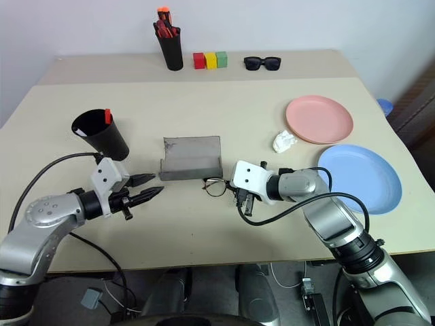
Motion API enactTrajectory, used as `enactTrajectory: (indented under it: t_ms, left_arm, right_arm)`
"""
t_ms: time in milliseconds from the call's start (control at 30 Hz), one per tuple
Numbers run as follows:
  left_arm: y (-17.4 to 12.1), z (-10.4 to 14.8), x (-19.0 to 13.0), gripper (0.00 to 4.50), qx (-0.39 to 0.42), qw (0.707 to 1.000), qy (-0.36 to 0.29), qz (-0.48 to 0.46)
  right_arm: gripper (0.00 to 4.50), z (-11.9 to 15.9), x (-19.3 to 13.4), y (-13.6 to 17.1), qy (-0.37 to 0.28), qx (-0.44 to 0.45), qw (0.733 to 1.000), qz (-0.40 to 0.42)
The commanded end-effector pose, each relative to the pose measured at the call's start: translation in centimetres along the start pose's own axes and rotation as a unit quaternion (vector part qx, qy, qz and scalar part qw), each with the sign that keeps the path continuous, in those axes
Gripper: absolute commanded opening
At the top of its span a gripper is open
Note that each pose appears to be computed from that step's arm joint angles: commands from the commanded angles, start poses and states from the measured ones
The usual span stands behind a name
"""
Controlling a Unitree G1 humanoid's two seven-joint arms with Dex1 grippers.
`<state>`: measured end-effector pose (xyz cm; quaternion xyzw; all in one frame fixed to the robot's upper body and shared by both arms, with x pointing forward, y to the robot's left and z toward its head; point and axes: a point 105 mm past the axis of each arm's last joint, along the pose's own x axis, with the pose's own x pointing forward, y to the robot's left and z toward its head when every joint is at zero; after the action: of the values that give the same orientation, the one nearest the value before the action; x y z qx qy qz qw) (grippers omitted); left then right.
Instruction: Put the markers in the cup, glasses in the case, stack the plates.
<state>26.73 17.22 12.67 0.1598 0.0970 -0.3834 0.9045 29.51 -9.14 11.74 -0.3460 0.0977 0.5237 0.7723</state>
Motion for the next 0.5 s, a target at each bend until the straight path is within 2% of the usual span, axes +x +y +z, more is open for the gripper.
enactTrajectory:
  t_ms: [33,133,167,267,367,500]
  left_arm:
    - [0.5,0.4,-0.9,1.88,0.009,1.000,-0.006,0.023]
    - [0.3,-0.4,-1.0,1.88,0.007,1.000,0.005,0.024]
    - [0.0,-0.5,-1.0,1.88,0.008,1.000,0.007,0.021]
    - [-1.4,-0.5,-0.8,1.88,0.019,1.000,0.010,-0.006]
    - [-2.5,-0.4,-0.6,1.88,0.027,0.999,0.005,-0.026]
    - [-3.4,-0.2,-0.3,1.88,0.029,0.999,-0.007,-0.038]
  right_arm:
    - [0.04,1.8,-0.8,-0.8,-0.020,-0.032,0.999,-0.012]
    - [0.04,2.2,-0.9,-1.1,-0.027,-0.023,0.999,-0.012]
    - [0.27,2.1,-0.9,-1.3,-0.021,-0.027,0.999,-0.017]
    - [1.29,2.0,-1.1,-1.3,-0.010,-0.032,0.999,-0.013]
    - [2.81,2.0,-1.0,-1.4,-0.008,-0.030,0.999,-0.016]
    - [2.81,1.5,-0.6,-1.5,0.001,-0.029,0.999,-0.020]
